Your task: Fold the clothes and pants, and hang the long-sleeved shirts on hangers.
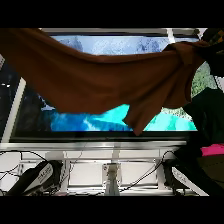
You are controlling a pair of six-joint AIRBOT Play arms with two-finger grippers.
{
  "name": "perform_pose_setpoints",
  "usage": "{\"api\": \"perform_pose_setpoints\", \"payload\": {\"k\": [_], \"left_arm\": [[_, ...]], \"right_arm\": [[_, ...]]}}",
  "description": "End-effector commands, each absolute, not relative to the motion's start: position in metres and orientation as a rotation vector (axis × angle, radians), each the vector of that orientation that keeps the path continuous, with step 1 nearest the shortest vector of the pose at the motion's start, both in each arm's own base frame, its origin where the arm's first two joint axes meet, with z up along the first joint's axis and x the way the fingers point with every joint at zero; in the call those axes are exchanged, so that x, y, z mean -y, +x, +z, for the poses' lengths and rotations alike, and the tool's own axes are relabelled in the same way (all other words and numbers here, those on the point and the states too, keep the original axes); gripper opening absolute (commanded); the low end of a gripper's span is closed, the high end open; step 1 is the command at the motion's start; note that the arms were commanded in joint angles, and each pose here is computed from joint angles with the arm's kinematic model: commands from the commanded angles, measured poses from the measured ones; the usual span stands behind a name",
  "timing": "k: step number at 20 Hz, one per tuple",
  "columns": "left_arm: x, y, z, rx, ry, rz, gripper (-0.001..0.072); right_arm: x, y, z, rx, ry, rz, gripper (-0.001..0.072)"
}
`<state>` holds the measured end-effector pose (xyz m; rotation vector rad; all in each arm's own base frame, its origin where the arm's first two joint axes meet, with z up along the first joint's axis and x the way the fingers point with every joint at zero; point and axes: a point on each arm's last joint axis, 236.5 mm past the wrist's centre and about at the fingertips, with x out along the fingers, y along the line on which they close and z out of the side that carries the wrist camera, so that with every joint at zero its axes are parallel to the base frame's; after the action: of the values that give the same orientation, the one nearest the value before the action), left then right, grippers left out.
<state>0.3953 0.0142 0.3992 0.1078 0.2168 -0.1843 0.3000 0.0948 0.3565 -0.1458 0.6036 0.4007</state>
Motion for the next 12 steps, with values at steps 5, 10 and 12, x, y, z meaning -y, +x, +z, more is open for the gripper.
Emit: {"api": "perform_pose_setpoints", "payload": {"k": [5, 10, 12], "left_arm": [[-0.032, 0.463, 0.248, -0.599, -0.032, -0.243, 0.0016], [-0.021, 0.521, 0.118, -0.814, -0.297, -0.353, 0.0017], [-0.012, 0.534, 0.08, -0.864, -0.412, -0.39, 0.0016]], "right_arm": [[-0.109, 0.384, 0.256, -0.799, -0.099, 0.392, 0.0016], [-0.12, 0.48, 0.133, -0.885, -0.049, 0.347, 0.0017], [-0.122, 0.509, 0.093, -0.902, -0.037, 0.33, 0.0016]]}}
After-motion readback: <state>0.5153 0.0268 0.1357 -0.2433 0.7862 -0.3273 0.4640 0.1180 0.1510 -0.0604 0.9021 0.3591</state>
